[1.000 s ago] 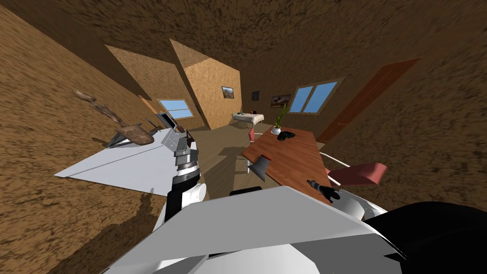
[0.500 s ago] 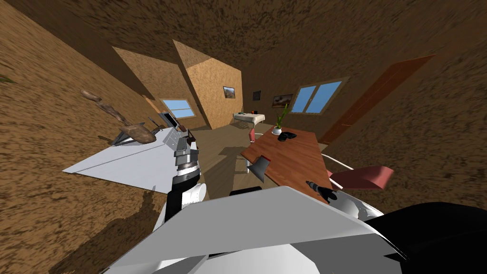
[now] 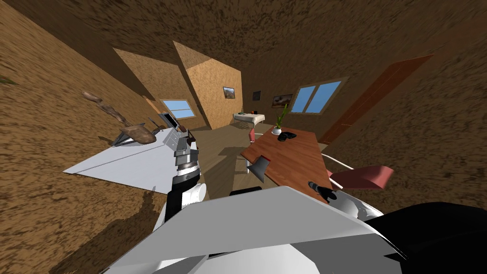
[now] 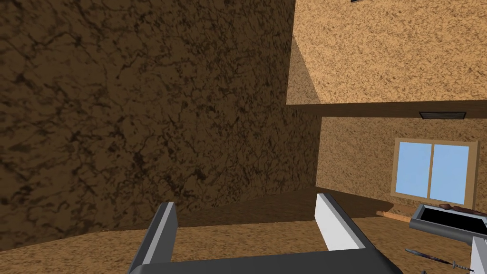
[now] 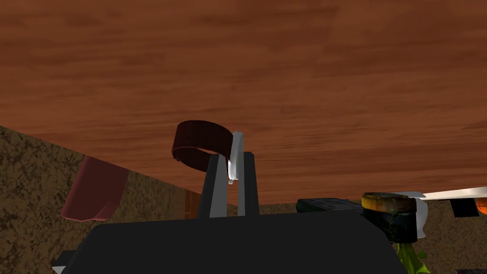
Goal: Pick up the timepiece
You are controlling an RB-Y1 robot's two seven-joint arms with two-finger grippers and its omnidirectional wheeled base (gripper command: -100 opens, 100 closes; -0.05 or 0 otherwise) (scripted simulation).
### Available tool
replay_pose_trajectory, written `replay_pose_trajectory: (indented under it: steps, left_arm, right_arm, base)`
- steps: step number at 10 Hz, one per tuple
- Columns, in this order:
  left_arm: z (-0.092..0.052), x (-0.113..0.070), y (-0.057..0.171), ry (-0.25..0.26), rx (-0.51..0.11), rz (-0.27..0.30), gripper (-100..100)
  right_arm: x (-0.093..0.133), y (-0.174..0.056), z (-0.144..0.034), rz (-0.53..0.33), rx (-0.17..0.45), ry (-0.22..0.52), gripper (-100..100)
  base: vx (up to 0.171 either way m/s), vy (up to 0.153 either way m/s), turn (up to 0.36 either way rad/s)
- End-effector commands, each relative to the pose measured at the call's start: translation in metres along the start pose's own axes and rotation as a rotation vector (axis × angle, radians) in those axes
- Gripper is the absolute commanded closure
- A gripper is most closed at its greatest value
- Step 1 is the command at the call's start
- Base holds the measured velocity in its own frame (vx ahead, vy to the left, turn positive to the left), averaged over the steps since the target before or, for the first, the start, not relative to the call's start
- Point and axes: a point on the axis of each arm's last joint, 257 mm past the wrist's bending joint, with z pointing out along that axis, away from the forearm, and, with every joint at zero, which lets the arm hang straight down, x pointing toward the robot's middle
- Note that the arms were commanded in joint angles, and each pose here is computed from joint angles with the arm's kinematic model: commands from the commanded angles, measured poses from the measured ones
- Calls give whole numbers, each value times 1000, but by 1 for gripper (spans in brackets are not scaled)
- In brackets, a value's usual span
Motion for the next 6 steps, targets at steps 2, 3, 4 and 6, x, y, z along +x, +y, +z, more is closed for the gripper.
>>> replay_pose_trajectory:
  steps: [2,3,4,6]
  left_arm:
    - [0,0,0,0,0,0,0]
    - [0,0,0,0,0,0,0]
    - [0,0,0,0,0,0,0]
    - [0,0,0,0,0,0,0]
  right_arm:
    - [-6,-2,-4,-16,0,-1,100]
    - [-10,-2,-7,-19,-2,-1,100]
    - [-13,-2,-9,-22,-5,-1,100]
    - [-11,-3,-8,-21,-3,0,0]
  base:
    - [-5,24,-31]
    - [-5,70,-92]
    - [-3,62,-56]
    - [-2,16,-6]
